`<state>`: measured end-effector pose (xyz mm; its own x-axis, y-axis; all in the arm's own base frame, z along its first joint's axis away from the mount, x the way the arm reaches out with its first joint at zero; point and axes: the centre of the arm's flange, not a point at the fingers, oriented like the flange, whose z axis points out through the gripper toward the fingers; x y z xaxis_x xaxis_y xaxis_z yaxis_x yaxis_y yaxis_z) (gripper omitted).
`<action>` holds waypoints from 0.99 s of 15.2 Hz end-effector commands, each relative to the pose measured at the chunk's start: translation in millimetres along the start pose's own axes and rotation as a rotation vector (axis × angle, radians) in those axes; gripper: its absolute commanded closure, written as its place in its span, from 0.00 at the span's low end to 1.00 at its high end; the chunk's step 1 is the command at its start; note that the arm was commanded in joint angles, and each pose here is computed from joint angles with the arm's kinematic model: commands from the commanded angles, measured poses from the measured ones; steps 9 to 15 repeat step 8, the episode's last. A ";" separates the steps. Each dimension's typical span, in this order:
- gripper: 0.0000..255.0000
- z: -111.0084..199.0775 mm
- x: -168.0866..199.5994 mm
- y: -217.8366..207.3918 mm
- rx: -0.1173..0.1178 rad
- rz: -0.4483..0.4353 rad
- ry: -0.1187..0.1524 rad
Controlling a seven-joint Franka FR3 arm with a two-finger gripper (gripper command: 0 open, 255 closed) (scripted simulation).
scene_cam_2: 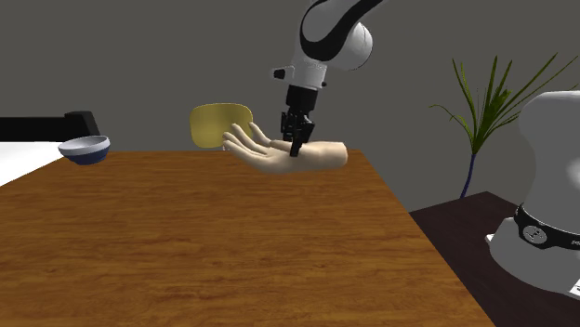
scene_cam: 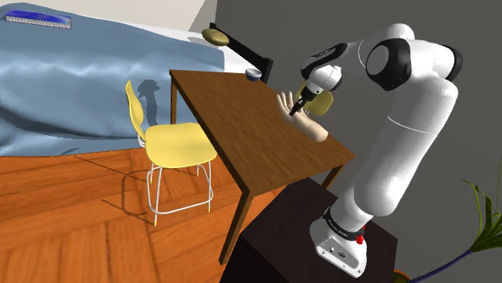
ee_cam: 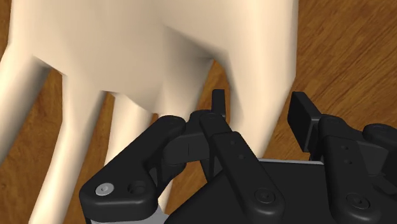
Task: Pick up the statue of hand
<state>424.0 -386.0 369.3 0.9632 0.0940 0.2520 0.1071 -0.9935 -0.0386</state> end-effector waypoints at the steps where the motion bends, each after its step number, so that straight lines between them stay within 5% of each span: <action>1: 1.00 -11.2 2.8 0.1 -0.002 0.000 0.001; 6: 1.00 -36.8 9.4 -0.9 -0.002 0.000 0.001; 15: 1.00 -37.5 9.6 -0.9 -0.002 0.000 0.001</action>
